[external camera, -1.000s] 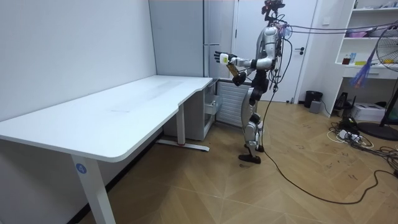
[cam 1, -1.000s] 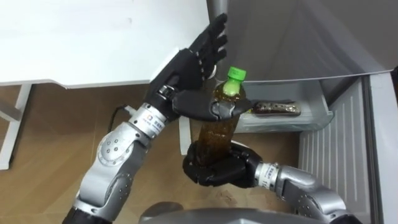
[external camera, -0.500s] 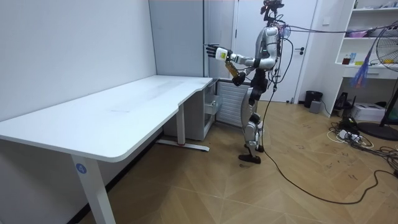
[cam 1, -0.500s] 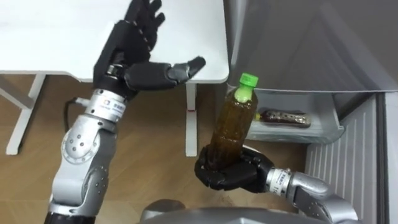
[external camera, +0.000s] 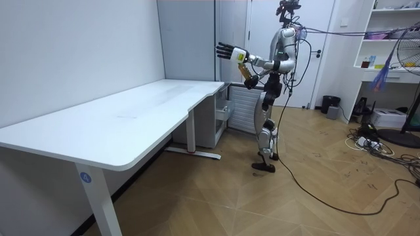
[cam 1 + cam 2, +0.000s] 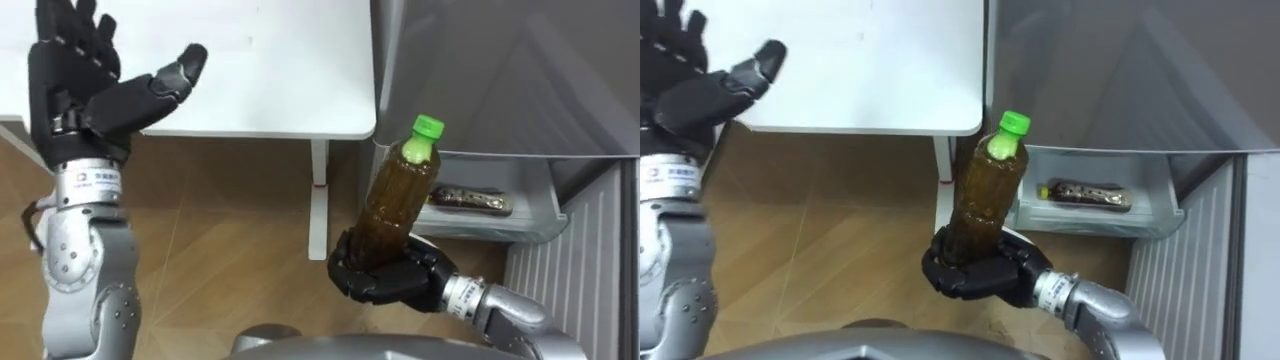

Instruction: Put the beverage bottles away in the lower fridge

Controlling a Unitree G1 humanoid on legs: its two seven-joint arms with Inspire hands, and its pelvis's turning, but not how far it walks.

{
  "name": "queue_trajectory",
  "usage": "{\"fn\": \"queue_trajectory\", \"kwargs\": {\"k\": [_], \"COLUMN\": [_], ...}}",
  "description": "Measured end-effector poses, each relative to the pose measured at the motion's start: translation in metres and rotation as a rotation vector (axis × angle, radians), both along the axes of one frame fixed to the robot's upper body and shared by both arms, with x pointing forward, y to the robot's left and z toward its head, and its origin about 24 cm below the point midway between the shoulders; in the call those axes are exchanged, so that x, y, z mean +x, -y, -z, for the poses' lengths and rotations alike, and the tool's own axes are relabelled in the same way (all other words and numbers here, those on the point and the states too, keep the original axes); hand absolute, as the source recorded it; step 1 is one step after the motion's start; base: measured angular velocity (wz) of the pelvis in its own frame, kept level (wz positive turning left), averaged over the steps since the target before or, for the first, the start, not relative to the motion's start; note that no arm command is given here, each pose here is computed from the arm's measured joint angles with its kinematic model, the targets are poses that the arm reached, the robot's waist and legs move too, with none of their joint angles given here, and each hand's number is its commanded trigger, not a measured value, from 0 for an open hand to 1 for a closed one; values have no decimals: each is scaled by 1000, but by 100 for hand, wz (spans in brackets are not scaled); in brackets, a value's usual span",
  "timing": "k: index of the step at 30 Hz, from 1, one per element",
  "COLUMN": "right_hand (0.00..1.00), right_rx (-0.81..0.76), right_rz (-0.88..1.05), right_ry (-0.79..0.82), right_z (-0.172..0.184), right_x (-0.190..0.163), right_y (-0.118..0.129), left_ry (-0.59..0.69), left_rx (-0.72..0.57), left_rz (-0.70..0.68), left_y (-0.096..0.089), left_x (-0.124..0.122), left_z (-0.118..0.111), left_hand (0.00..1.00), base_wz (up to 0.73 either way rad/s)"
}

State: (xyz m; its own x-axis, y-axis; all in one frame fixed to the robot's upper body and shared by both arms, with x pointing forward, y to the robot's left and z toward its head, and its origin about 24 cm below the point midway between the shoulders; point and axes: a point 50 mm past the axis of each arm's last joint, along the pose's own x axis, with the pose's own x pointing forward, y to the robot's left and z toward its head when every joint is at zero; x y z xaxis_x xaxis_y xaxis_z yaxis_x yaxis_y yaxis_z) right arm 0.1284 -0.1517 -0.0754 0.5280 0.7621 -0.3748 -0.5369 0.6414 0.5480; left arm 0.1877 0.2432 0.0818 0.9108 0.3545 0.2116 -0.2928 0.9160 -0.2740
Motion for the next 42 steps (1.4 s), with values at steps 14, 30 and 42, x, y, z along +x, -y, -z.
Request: {"fn": "queue_trajectory", "kwargs": {"k": [14, 30, 42], "right_hand": [100, 100, 100], "right_rx": [-30, -41, -118], "right_rz": [7, 29, 119], "right_ry": [-30, -94, -127], "right_z": [0, 4, 8], "right_x": [-4, -2, 2], "right_y": [-7, -12, 7], "left_ry": [-535, -1320, -1530], "left_rx": [-100, -200, 21], "left_rz": [-386, -232, 137], "left_y": [-40, -14, 8], "left_x": [-43, -155, -168], "left_z": [106, 224, 238], "left_hand": [0, 0, 0], "base_wz": [-1, 1, -1]}}
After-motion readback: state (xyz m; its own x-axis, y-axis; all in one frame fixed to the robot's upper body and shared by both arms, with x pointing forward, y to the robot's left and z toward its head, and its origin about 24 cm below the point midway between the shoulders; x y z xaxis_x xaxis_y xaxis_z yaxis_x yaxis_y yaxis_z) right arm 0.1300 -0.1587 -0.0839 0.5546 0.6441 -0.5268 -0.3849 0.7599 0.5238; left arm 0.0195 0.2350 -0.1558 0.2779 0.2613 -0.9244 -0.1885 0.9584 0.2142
